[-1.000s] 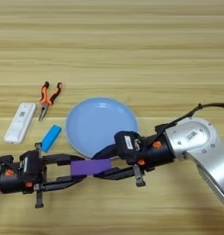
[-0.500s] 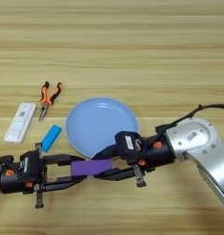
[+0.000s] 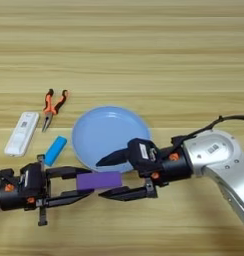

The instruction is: Move the objects on the table

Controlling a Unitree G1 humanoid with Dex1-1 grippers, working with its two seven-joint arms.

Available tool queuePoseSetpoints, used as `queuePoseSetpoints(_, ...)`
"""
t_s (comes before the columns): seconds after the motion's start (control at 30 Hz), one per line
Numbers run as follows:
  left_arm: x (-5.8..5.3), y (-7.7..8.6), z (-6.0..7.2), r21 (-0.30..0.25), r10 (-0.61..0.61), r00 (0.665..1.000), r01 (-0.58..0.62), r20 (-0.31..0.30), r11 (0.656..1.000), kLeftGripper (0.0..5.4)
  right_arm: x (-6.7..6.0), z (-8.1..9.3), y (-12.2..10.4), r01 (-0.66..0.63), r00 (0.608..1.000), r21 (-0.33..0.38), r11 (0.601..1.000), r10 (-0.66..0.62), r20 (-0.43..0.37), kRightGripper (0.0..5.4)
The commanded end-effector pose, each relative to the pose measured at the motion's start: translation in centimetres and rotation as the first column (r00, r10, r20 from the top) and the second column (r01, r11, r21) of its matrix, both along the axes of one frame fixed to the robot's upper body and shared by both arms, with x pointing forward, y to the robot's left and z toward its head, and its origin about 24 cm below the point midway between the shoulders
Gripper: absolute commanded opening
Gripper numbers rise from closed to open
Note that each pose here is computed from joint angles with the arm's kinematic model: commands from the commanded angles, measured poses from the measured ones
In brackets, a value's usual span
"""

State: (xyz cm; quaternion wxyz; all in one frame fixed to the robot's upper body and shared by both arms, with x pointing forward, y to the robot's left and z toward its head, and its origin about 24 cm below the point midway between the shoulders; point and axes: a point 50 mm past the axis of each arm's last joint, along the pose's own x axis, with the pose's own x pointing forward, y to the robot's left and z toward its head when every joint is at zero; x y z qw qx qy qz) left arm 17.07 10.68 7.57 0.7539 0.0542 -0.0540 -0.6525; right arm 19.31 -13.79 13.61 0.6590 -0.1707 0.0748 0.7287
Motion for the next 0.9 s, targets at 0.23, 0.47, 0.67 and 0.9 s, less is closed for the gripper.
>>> queuePoseSetpoints(0.23, -0.1, 0.5, 0.2, -0.052, 0.068, 0.998, -0.068, -0.003, 0.996, 1.35, 0.3, 1.3, -0.9, 0.126, 0.991, 0.188, 0.974, -0.131, 0.015, 4.04)
queuePoseSetpoints(0.47, -0.1, 1.1, -0.3, -0.092, 0.163, 0.986, -0.165, -0.038, 0.982, 1.35, 2.0, 1.8, -1.8, 0.334, 0.934, 0.399, 0.854, -0.357, -0.018, 4.79)
queuePoseSetpoints(0.67, 0.4, 2.5, -0.4, -0.122, 0.286, 0.956, -0.292, -0.063, 0.949, 1.35, 3.8, 1.9, -2.2, 0.492, 0.835, 0.544, 0.68, -0.545, -0.073, 5.38)
queuePoseSetpoints(0.9, 1.1, 3.7, -0.4, -0.142, 0.434, 0.897, -0.441, -0.084, 0.886, 1.35, 5.1, 1.1, -2.7, 0.599, 0.723, 0.593, 0.539, -0.681, -0.112, 5.4)
